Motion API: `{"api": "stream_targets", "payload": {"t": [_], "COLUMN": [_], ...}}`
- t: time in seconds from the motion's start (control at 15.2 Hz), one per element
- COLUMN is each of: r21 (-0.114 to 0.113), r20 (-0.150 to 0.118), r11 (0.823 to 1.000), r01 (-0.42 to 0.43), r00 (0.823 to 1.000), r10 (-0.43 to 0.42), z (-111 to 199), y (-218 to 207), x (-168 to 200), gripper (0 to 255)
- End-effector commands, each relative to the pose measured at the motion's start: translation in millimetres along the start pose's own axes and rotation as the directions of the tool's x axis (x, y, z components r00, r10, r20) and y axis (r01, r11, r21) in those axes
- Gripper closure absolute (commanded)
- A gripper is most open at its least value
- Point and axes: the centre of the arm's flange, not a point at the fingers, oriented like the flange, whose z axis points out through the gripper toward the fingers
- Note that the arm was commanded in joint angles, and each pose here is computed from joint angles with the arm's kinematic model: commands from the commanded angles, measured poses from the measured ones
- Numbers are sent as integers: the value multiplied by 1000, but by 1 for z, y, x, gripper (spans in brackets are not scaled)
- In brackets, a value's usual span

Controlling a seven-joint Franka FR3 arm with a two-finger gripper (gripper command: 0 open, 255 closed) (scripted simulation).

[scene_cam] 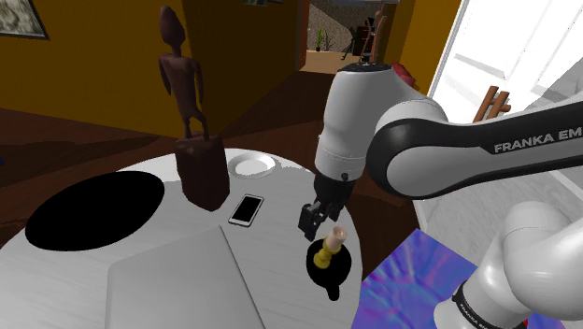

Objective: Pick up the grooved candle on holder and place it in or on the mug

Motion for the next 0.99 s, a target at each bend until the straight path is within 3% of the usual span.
{"api": "stream_targets", "payload": {"t": [0.0,0.13,0.4,0.92], "r21": [0,0,0,0], "r20": [0,0,0,0], "r11": [1000,1000,1000,1000], "r01": [0,0,0,0], "r00": [1000,1000,1000,1000], "r10": [0,0,0,0], "z": [0,0,-50,-50], "y": [0,0,0,0], "x": [0,0,0,0], "gripper": [0,0,0,0]}}
